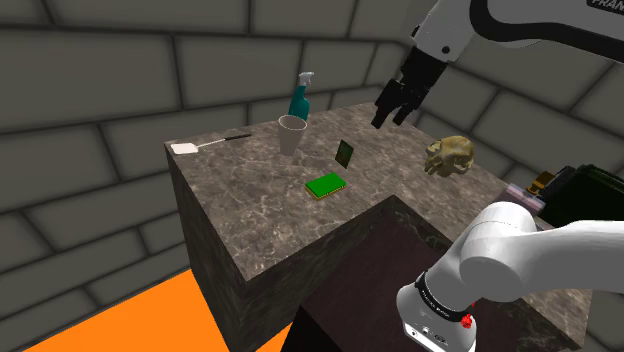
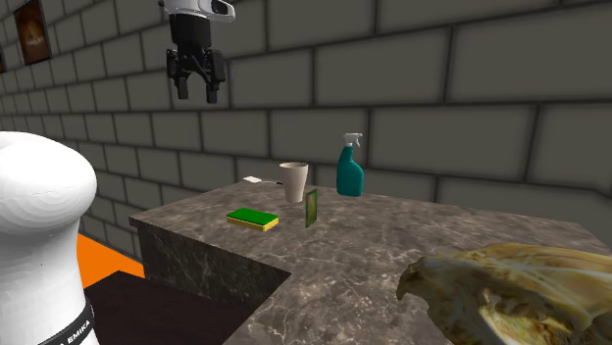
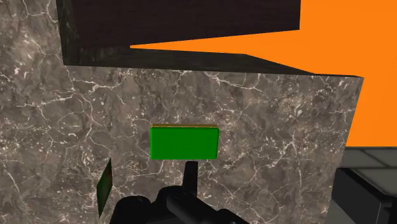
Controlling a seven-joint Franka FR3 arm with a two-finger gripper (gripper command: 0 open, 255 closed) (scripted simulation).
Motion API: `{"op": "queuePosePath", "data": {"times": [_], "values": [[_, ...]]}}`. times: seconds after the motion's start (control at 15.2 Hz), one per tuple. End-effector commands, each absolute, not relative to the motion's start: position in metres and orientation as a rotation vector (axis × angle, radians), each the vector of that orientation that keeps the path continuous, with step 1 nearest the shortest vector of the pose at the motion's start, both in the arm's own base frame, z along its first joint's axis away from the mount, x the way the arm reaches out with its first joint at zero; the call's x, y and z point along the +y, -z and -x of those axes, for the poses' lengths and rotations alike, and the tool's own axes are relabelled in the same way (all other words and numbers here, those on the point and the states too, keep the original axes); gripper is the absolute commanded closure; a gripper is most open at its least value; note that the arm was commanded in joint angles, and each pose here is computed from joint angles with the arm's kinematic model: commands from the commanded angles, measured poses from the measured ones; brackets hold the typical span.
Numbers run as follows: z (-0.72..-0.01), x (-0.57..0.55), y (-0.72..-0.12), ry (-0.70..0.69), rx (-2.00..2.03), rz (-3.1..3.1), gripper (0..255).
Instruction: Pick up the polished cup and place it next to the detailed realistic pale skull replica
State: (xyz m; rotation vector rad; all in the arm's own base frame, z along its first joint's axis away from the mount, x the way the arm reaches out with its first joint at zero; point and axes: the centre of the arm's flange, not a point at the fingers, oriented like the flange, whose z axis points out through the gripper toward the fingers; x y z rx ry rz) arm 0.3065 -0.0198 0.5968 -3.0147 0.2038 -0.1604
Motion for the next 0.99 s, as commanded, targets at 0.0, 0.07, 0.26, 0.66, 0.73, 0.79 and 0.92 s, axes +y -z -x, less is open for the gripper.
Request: {"op": "queuePosePath", "data": {"times": [0.0, 0.07, 0.26, 0.66, 0.73, 0.79, 0.92], "values": [[-0.307, -0.02, -0.597, 0.16, 0.204, 3.015, 0], [-0.318, -0.024, -0.591, 0.157, 0.203, 3.014, 0], [-0.352, -0.038, -0.575, 0.145, 0.201, 3.01, 0], [-0.421, -0.066, -0.54, 0.123, 0.197, 3.003, 0], [-0.432, -0.07, -0.534, 0.119, 0.196, 3.001, 0], [-0.444, -0.075, -0.528, 0.115, 0.196, 3.0, 0], [-0.467, -0.084, -0.517, 0.108, 0.194, 2.998, 0]]}}
